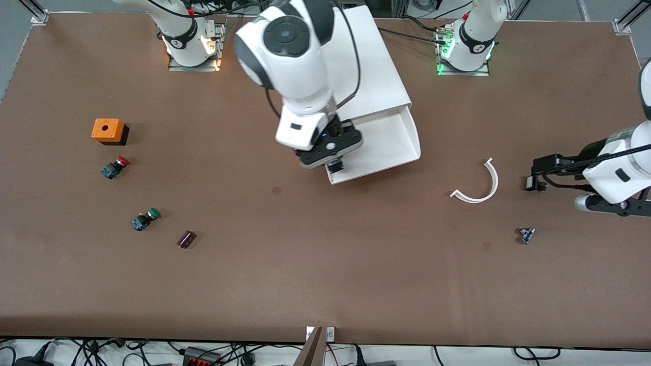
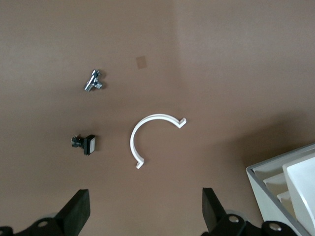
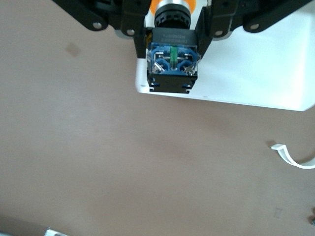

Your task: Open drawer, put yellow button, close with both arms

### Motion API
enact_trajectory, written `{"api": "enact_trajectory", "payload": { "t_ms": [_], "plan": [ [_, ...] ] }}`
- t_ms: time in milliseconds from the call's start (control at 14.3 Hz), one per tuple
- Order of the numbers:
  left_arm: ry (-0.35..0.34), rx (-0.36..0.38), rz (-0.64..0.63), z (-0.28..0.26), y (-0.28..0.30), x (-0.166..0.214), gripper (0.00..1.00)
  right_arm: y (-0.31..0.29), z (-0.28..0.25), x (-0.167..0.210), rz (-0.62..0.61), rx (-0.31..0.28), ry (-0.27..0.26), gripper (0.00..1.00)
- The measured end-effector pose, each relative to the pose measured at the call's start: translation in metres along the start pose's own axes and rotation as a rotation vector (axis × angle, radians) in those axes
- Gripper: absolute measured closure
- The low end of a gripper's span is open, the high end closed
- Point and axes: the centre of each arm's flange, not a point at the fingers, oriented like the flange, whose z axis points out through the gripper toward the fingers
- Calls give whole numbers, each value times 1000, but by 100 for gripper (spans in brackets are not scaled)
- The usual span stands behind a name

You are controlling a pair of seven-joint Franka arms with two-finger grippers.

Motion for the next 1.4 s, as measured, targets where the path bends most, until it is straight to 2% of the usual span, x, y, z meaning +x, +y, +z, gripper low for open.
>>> {"api": "enact_trajectory", "payload": {
  "t_ms": [280, 700, 1399],
  "plan": [
    [-25, 0, -1, 22, -1, 5, 0, -16, 15, -3, 70, 11, 11, 57],
    [-16, 5, -1, 22, 2, -1, 0, -63, 58, -28, 75, 1, -40, 57],
    [-20, 6, 0, 24, 4, -3, 0, -66, 88, -33, 82, -15, -69, 57]
  ]
}}
